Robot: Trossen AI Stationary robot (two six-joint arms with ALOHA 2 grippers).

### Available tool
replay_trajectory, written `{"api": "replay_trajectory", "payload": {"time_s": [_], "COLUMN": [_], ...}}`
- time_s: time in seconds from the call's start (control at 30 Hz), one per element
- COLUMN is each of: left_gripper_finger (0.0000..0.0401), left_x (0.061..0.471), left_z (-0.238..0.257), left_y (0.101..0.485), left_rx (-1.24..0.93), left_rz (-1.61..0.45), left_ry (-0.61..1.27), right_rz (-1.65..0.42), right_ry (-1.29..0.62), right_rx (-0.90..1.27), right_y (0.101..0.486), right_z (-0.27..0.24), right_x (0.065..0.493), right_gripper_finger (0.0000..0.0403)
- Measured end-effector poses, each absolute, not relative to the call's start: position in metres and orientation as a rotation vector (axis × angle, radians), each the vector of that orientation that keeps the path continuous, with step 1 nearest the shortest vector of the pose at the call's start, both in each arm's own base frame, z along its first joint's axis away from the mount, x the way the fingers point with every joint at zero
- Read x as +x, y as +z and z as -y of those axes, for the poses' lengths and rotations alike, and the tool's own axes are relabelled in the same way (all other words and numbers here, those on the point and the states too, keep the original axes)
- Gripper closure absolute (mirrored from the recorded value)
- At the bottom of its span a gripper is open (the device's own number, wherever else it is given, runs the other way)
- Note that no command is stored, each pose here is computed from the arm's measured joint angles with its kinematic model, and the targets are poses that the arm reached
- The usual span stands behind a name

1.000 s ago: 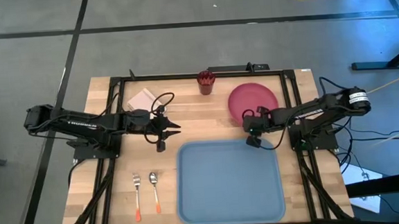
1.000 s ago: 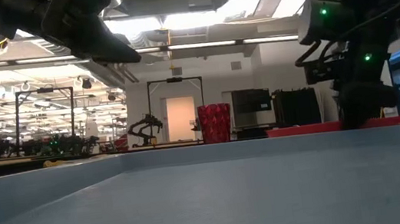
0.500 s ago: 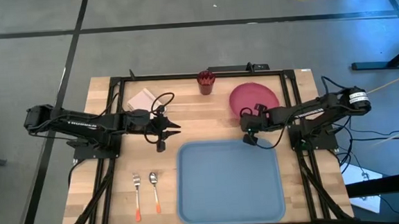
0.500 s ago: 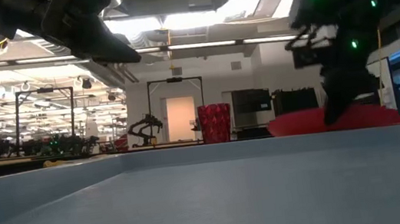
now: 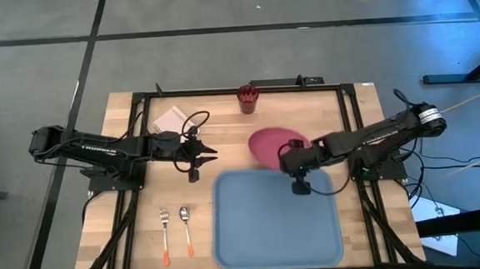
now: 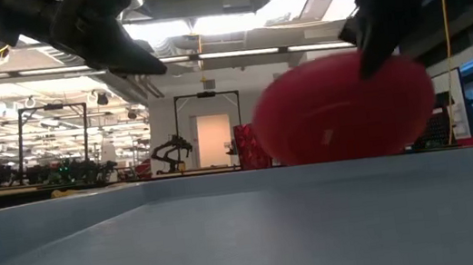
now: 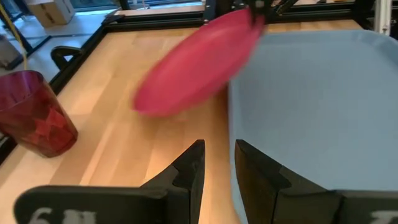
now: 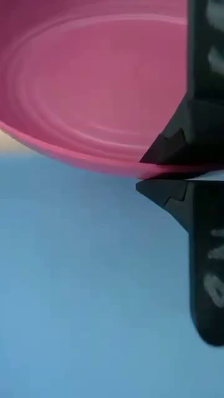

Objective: Pick and place plate/cup/fork/spoon on tray
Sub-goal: Put the pink plate on the serving tray

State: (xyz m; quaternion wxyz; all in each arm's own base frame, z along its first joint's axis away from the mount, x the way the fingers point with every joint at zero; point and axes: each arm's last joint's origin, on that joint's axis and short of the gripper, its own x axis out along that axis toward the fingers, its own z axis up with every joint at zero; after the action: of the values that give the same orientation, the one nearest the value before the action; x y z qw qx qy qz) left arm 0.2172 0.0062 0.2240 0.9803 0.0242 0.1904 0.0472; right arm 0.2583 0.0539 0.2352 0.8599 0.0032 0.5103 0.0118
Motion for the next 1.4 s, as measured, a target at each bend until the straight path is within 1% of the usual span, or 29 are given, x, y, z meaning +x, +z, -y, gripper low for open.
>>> {"api": "replay_trajectory", "payload": {"time_s": [0.17, 0.3, 0.5, 0.63, 0.77, 0.9, 1.0, 1.07, 1.2, 1.3, 1.4], "left_gripper_finger": [0.0319, 0.0319, 0.0319, 0.0319, 0.0319, 0.0319, 0.0319, 0.0319, 0.0319, 0.0319, 0.0319], "left_x": [0.217, 0.217, 0.217, 0.217, 0.217, 0.217, 0.217, 0.217, 0.217, 0.217, 0.217], "left_z": [-0.007, -0.008, -0.009, -0.009, -0.009, -0.009, -0.009, -0.009, -0.009, -0.009, -0.009], "left_y": [0.224, 0.224, 0.224, 0.224, 0.224, 0.224, 0.224, 0.224, 0.224, 0.224, 0.224], "left_rx": [0.058, 0.064, 0.072, 0.072, 0.072, 0.072, 0.071, 0.071, 0.07, 0.07, 0.07], "left_rz": [-0.384, -0.384, -0.385, -0.385, -0.385, -0.385, -0.385, -0.385, -0.385, -0.385, -0.385], "left_ry": [0.137, 0.167, 0.208, 0.208, 0.208, 0.208, 0.209, 0.208, 0.209, 0.209, 0.209], "right_rz": [-1.084, -1.089, -0.989, -0.983, -1.068, -1.141, -1.163, -1.146, -1.041, -1.026, -1.04], "right_ry": [0.173, 0.252, 0.278, 0.335, 0.419, 0.422, 0.48, 0.534, 0.621, 0.624, 0.598], "right_rx": [0.048, 0.087, 0.034, 0.012, 0.052, 0.028, 0.035, 0.069, 0.11, 0.124, 0.186], "right_y": [0.247, 0.262, 0.298, 0.31, 0.302, 0.282, 0.265, 0.255, 0.248, 0.245, 0.244], "right_z": [-0.077, -0.093, -0.113, -0.13, -0.144, -0.15, -0.154, -0.157, -0.165, -0.167, -0.168], "right_x": [0.255, 0.253, 0.252, 0.244, 0.231, 0.222, 0.218, 0.218, 0.222, 0.222, 0.221], "right_gripper_finger": [0.0392, 0.0392, 0.0392, 0.0392, 0.0392, 0.0392, 0.0391, 0.039, 0.0391, 0.0383, 0.0367]}}
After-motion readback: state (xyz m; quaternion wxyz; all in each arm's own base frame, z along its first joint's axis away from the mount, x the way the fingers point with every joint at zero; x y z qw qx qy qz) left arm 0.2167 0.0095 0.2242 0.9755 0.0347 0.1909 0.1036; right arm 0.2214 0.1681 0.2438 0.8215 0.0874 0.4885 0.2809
